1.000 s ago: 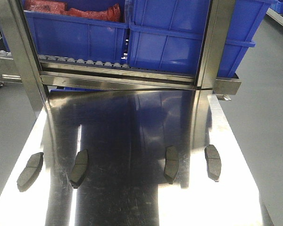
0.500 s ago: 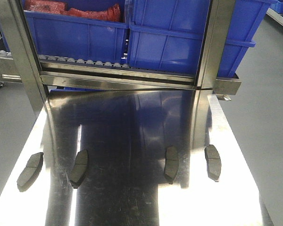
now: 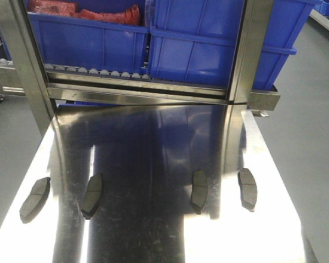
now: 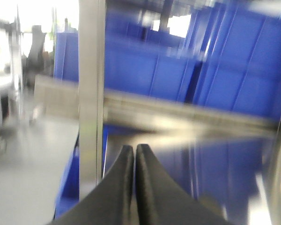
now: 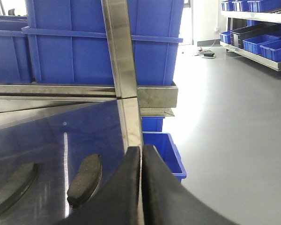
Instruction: Move and align brake pads A on conveyor
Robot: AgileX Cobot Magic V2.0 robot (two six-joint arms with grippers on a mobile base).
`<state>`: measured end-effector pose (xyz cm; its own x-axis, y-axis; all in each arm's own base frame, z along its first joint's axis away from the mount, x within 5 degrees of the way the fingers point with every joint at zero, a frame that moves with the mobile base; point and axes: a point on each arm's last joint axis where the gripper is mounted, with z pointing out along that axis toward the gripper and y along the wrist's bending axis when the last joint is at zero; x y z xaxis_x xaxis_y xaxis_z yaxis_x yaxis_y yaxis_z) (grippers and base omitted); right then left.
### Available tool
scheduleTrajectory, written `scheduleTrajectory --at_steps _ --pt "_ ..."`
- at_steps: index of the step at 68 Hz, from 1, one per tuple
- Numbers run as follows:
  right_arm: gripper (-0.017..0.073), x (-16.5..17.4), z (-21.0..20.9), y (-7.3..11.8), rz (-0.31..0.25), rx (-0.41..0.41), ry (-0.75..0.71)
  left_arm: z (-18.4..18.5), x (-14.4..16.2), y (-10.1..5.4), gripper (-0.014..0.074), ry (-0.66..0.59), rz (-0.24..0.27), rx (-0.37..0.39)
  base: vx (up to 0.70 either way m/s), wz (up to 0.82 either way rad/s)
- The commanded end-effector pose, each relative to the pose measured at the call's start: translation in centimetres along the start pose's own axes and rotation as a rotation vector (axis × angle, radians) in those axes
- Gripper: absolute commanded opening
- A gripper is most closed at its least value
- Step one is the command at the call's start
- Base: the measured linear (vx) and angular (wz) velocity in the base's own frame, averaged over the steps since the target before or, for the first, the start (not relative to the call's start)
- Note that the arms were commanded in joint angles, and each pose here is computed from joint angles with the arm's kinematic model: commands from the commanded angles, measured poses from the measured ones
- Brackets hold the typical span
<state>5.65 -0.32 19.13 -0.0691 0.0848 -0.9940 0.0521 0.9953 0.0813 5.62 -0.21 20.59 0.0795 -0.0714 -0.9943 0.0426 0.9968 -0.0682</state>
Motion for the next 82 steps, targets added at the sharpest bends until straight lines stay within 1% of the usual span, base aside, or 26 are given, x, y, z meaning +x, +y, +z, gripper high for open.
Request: scheduleTrajectory --at_steps 1,5,8,15,22,31,35,41,47,54,58,68,75,82 --pt "-0.0011 -0.3 0.0 0.1 -0.020 -0.008 -0.076 -0.3 -1.7 -0.3 -0.0006 -0.202 0.003 0.032 0.00 0.00" --pt "-0.0011 -0.3 0.0 0.1 -0.020 -0.008 -0.076 -0.4 -2.7 -0.4 -0.0006 -0.256 -0.004 0.038 0.00 0.00" --pt "-0.0011 -0.3 0.0 0.1 -0.020 -0.008 -0.076 -0.5 -3.6 -0.4 -0.0006 -0.274 -0.003 0.039 0.00 0.00" --pt "-0.0011 -0.3 0.0 0.1 -0.020 -0.008 -0.076 -0.3 -5.8 -0.5 -0.0006 -0.247 -0.002 0.032 0.00 0.00" --pt "-0.0011 -0.3 0.0 0.1 -0.020 -0.008 -0.076 0.7 -8.1 -0.6 -0.0006 -0.143 -0.007 0.016 0.00 0.00" --pt "-0.0011 -0.3 0.0 0.1 -0.020 -0.008 -0.076 2.9 -10.3 -0.6 -0.0006 0.100 0.005 -0.019 0.00 0.00" --pt "-0.0011 -0.3 0.0 0.1 -0.020 -0.008 -0.076 3.9 -10.7 -0.6 -0.0006 0.184 0.005 -0.030 0.00 0.00" --pt "-0.0011 -0.3 0.0 0.1 -0.020 -0.008 -0.076 5.6 -10.8 -0.5 -0.0006 0.326 0.006 -0.046 0.00 0.00" --pt "-0.0011 -0.3 0.0 0.1 -0.020 -0.008 -0.076 7.0 -10.1 -0.4 -0.0006 0.473 0.006 -0.063 0.00 0.00" --pt "-0.0011 -0.3 0.0 0.1 -0.020 -0.008 -0.076 7.8 -8.8 -0.3 -0.0006 0.638 0.007 -0.082 0.00 0.00" --pt "-0.0011 -0.3 0.0 0.1 -0.020 -0.008 -0.076 8.1 -8.2 -0.2 -0.0006 0.704 0.009 -0.090 0.00 0.00" --pt "-0.0011 -0.3 0.0 0.1 -0.020 -0.008 -0.076 8.8 -7.5 -0.2 -0.0006 0.750 0.010 -0.093 0.00 0.00" --pt "-0.0011 -0.3 0.0 0.1 -0.020 -0.008 -0.076 8.9 -7.5 -0.2 -0.0006 0.748 -0.013 -0.094 0.00 0.00" --pt "-0.0011 -0.3 0.0 0.1 -0.020 -0.008 -0.076 8.8 -7.5 -0.3 -0.0004 0.751 -0.020 -0.093 0.00 0.00"
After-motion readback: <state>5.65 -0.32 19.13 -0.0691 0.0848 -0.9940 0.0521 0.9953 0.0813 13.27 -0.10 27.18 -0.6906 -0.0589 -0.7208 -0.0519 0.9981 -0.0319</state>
